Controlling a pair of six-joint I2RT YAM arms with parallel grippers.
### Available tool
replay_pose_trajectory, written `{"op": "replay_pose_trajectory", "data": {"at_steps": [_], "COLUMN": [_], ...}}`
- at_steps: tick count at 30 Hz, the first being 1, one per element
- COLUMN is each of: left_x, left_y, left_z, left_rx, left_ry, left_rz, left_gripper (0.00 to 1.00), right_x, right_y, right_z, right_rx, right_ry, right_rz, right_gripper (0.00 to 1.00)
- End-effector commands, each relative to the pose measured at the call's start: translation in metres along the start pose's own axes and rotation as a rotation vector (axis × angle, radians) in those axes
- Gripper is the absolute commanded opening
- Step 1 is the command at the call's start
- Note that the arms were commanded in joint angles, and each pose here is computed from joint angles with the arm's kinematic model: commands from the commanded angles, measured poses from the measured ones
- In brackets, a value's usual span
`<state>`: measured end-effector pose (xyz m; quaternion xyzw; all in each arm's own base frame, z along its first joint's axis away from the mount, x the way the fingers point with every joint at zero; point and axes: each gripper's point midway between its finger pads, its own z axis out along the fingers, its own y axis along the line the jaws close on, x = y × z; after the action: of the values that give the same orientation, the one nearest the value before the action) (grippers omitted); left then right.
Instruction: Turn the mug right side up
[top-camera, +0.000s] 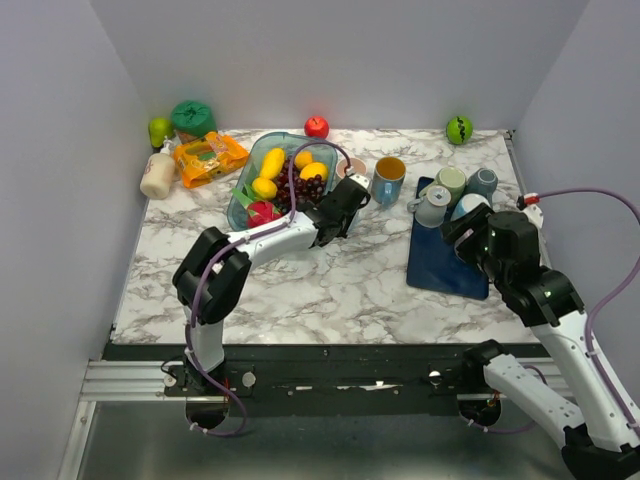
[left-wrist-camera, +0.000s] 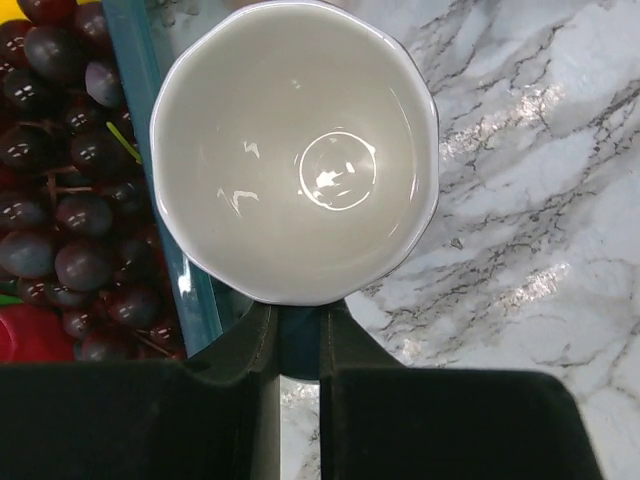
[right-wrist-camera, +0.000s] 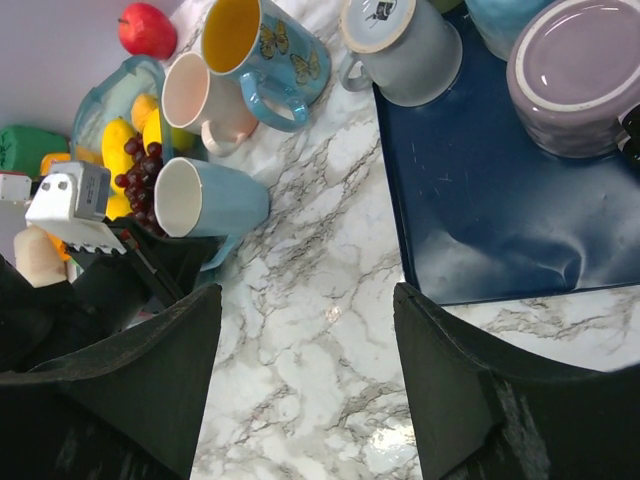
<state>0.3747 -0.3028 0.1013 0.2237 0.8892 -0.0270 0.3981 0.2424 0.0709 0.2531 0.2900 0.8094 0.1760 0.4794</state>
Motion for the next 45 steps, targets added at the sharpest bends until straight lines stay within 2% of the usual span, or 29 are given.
{"op": "replay_pose_trajectory", "data": {"at_steps": [1,10,16,17,19,20,23,31,35,45], "left_x": [-0.044,-0.032,-0.036,-0.037,-0.035,-0.036,-0.035,-0.039,-0.045,-0.082], "left_y": [0.017,0.030,0.031,0.030,0.028,0.027,0.023,0.024,0.028,0.026], "left_z": [0.002,0.010,0.005,0.005,0.004,0.004,0.001,-0.009,-0.024,-0.094], "left_rx": [-0.099,-0.174,-0.170,-0.162,-0.134,-0.125,-0.094,-0.082,-0.075,0.063], "left_ry": [-0.142,-0.072,-0.055,-0.055,-0.040,-0.037,-0.031,-0.043,-0.070,-0.196], "left_rz": [-0.075,-0.082,-0.108,-0.116,-0.129,-0.140,-0.149,-0.157,-0.171,-0.224], "left_gripper": [0.00,0.00,0.00,0.07,0.13,0.23,0.35,0.56,0.71,0.77], "right_x": [0.006,0.012,0.020,0.022,0.020,0.021,0.018,0.019,0.018,0.014], "right_y": [-0.015,-0.020,-0.046,-0.051,-0.058,-0.062,-0.066,-0.084,-0.101,-0.154], "right_z": [0.006,0.011,0.024,0.028,0.031,0.035,0.040,0.062,0.070,0.096], "right_rx": [0.065,0.101,0.233,0.269,0.319,0.349,0.391,0.517,0.567,0.648], "right_ry": [0.009,0.033,0.055,0.067,0.063,0.073,0.071,0.097,0.120,0.175], "right_rz": [-0.044,-0.065,-0.162,-0.187,-0.224,-0.245,-0.283,-0.394,-0.423,-0.433], "right_gripper": [0.77,0.77,0.80,0.80,0.83,0.85,0.90,0.99,1.00,1.00]}}
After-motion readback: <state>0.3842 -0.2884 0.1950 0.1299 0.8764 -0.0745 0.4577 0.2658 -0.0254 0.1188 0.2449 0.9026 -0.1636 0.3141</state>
